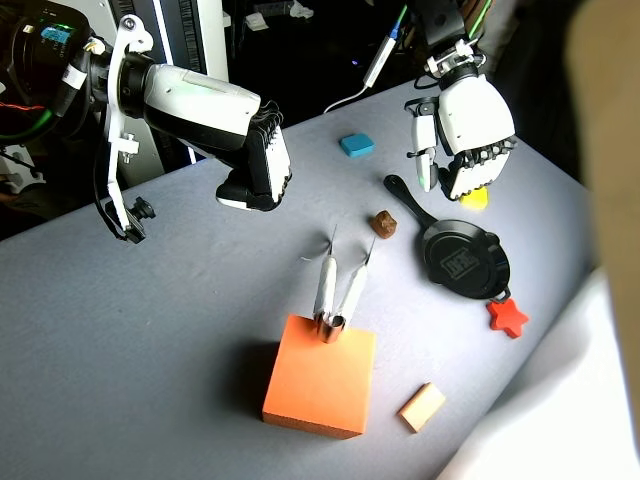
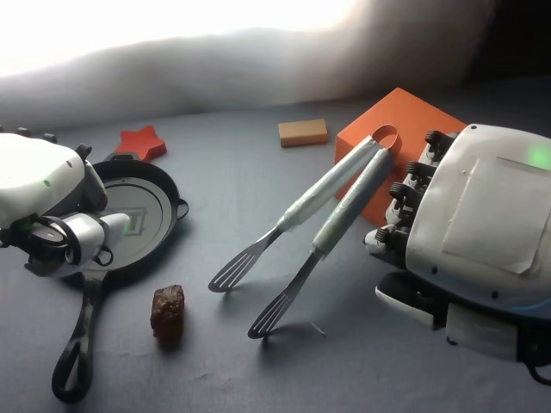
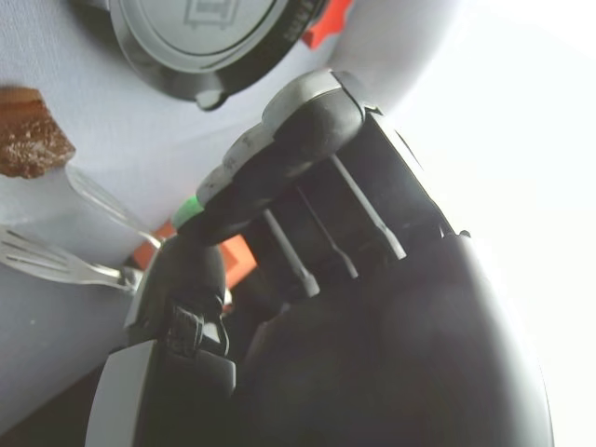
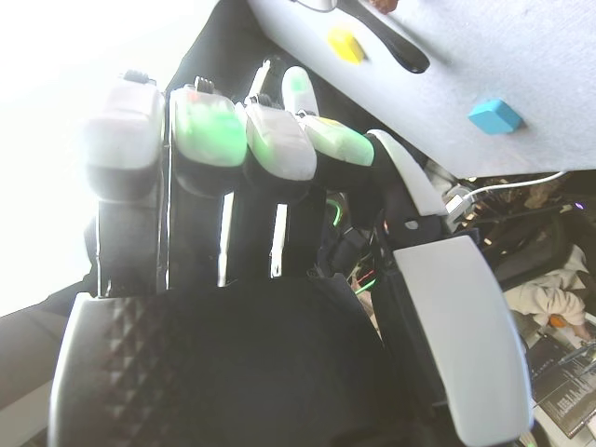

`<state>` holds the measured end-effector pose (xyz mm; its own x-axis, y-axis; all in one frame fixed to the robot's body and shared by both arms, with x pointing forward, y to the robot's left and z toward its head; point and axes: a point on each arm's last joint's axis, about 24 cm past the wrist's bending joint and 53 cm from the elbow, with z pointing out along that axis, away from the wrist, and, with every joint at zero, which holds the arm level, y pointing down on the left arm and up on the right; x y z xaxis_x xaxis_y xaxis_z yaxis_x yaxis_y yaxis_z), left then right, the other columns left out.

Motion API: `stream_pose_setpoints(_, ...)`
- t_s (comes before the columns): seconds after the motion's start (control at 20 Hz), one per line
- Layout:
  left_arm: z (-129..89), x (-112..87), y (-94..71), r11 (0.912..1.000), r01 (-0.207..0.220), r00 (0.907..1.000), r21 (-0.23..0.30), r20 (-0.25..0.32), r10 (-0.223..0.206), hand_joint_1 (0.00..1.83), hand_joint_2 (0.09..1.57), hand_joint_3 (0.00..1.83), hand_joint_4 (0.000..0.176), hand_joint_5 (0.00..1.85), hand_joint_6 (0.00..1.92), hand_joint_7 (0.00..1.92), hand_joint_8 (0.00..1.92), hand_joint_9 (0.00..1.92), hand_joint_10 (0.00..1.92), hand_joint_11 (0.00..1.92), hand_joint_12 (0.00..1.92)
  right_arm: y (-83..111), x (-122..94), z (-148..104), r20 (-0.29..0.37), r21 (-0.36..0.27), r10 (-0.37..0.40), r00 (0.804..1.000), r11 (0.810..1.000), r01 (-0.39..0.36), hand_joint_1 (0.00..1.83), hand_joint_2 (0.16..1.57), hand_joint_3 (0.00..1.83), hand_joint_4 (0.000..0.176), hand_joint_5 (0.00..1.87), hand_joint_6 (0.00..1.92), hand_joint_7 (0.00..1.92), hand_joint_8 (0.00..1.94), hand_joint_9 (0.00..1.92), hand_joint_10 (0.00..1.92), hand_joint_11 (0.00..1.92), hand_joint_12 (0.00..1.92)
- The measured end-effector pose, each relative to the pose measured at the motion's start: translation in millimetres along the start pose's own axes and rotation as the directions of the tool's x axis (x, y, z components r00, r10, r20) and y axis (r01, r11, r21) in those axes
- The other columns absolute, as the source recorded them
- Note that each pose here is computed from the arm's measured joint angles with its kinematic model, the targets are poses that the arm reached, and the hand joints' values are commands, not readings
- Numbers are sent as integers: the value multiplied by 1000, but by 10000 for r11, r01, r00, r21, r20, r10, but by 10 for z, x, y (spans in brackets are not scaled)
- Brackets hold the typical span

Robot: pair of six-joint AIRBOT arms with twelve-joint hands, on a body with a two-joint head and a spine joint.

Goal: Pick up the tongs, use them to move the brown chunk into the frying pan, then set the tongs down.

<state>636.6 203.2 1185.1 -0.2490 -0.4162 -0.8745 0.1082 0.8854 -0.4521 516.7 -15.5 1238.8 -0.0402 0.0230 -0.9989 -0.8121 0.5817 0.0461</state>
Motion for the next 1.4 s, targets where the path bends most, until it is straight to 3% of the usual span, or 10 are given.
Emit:
stream_pose_setpoints(0.1, -4, 13, 5, 9999, 91, 9999, -43, -41, -91, 0, 1269, 24, 2, 231, 14, 260, 5, 288, 41, 0, 896, -16, 12, -6, -59, 43, -21, 10000, 10000, 22, 157, 1123, 31, 0, 142, 85, 177, 4, 102, 90, 0, 498)
stream_pose_setpoints(0.2, -4, -9, -34, 10000, -58, 10000, 74, 34, 57, 0, 1250, 11, 1, 198, 4, 240, 2, 265, 26, 0, 955, -12, 8, -6, -46, 23, -75, 10000, 10000, 75, 186, 1133, 22, 0, 107, 56, 152, 1, 87, 75, 0, 534)
stream_pose_setpoints(0.4, -8, 1, -5, 10000, -60, 10000, -18, -9, 60, 0, 1272, 9, 0, 135, 3, 187, 2, 179, 4, 0, 671, -16, -18, 0, 1, 35, -54, 10000, 10000, 54, 353, 1070, 0, 0, 34, 7, 68, 0, 29, 34, 0, 279)
stream_pose_setpoints(0.5, -6, -19, -11, 10000, -55, 10000, -6, 57, 55, 0, 1271, 5, 0, 87, 4, 168, 1, 160, 1, 0, 537, -23, -126, 14, 269, 56, -75, 9996, 10000, 73, 685, 1028, 0, 0, 1, 0, 8, 0, 2, 4, 0, 35)
stream_pose_setpoints(0.55, -6, -19, -11, 10000, -63, 10000, -7, 59, 63, 0, 1266, 2, 0, 80, 1, 161, 0, 159, 0, 0, 531, -21, -176, 24, 374, 48, -189, 9991, 9998, 187, 941, 991, 0, 0, 6, 2, 14, 5, 0, 0, 0, 6)
stream_pose_setpoints(0.65, -6, -27, -7, 9999, -102, 9999, -23, 90, 103, 0, 1255, 0, 0, 38, 3, 110, 4, 118, 3, 0, 442, 13, -236, 94, 309, -107, -402, 9987, 9991, 405, 1134, 905, 0, 0, 12, 4, 3, 0, 0, 0, 0, 0)
stream_pose_setpoints(0.8, -6, -58, 11, 9999, -76, 9997, -103, 218, 78, 0, 1258, 0, 0, 54, 3, 79, 4, 76, 4, 0, 227, 30, 10, 252, -819, -435, -437, 9957, 9982, 403, 1097, 859, 0, 0, 32, 13, 21, 9, 0, 0, 0, 0)
stream_pose_setpoints(0.9, -6, -56, 27, 9998, 47, 9998, -174, 203, -43, 0, 1245, 0, 0, 42, 1, 69, 1, 75, 3, 0, 274, -61, 81, 376, -1378, -362, -37, 9905, 9993, -13, 1075, 858, 0, 0, 1, 0, 1, 0, 0, 0, 0, 0)
stream_pose_setpoints(1.25, -100, 72, -107, 9995, 317, 9994, 15, -159, -317, 0, 1188, 0, 0, 0, 0, 7, 2, 10, 3, 0, 66, -400, 141, 863, -2668, -163, 635, 9617, 9974, -704, 1033, 853, 0, 0, 0, 0, 0, 0, 0, 0, 0, 0)
stream_pose_setpoints(1.4, -122, 82, -98, 9995, 318, 9993, -21, -215, -319, 0, 1168, 0, 0, 0, 0, 4, 1, 17, 2, 0, 173, -558, 131, 984, -3092, 170, 1164, 9438, 9930, -1169, 1012, 878, 0, 0, 0, 0, 0, 0, 0, 0, 0, 0)
